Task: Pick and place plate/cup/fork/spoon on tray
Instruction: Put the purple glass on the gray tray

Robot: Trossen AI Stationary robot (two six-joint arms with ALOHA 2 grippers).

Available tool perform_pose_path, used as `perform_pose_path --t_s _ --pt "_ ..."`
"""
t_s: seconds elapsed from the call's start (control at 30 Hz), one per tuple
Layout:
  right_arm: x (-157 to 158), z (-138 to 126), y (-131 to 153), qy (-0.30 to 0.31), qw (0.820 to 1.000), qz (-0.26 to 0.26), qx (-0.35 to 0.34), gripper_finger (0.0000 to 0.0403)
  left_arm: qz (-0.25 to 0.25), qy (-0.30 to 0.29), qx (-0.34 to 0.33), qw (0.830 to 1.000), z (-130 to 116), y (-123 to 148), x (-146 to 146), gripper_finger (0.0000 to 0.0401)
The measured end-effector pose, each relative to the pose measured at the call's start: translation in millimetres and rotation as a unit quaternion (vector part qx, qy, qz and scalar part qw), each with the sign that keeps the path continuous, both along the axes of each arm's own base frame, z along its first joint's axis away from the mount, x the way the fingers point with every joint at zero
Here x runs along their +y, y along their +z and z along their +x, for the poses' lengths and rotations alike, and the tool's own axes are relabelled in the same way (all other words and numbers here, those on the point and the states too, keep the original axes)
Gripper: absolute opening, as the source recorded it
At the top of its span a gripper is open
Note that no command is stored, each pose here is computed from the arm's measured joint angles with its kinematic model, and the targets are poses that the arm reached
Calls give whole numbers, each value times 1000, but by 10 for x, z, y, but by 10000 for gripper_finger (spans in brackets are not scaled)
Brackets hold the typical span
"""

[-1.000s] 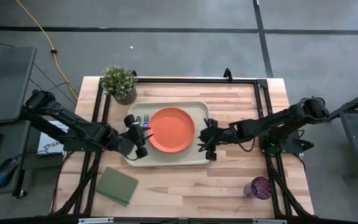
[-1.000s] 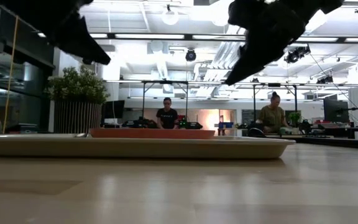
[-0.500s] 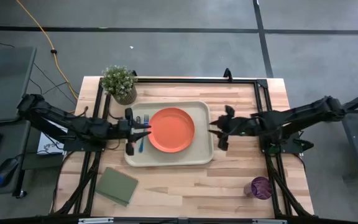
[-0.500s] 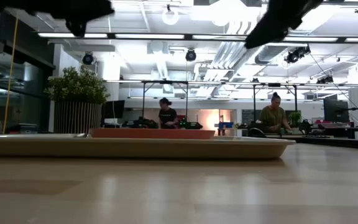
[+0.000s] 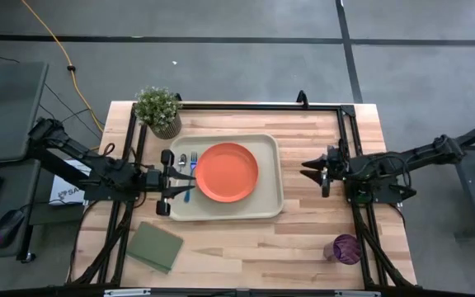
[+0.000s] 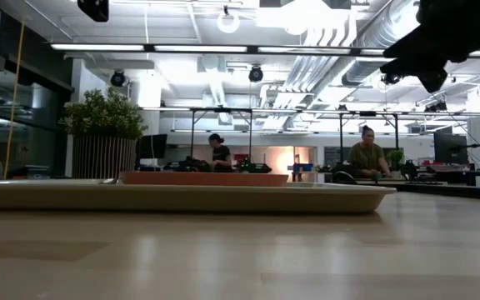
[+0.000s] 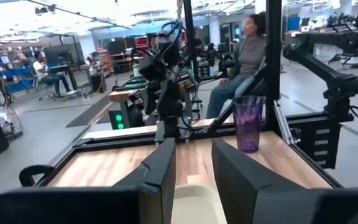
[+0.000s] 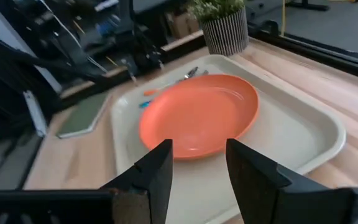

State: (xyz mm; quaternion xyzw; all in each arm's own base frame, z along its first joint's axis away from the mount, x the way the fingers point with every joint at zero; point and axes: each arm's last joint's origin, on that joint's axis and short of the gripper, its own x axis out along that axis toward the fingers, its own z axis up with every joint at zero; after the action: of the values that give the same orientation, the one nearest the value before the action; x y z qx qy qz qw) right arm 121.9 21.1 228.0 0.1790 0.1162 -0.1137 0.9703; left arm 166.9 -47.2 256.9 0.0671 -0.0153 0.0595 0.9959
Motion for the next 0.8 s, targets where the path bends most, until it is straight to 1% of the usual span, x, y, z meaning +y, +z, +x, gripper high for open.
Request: perform_pose_path --t_s 0.13,0.3,0.5,0.67,0.8 --pt "-13 -74 13 14 999 11 -37 142 2 0 3 1000 0 -6 0 86" --pt "-9 -63 81 24 997 -12 -78 142 1 0 3 1000 0 -6 0 86" --pt "15 15 165 32 992 -40 -116 142 1 0 3 1000 1 -7 0 86" --pt "46 98 179 54 988 -84 -121 142 1 0 3 1000 1 -7 0 86" --pt "54 158 126 50 990 -93 -98 142 1 0 3 1000 1 -7 0 86"
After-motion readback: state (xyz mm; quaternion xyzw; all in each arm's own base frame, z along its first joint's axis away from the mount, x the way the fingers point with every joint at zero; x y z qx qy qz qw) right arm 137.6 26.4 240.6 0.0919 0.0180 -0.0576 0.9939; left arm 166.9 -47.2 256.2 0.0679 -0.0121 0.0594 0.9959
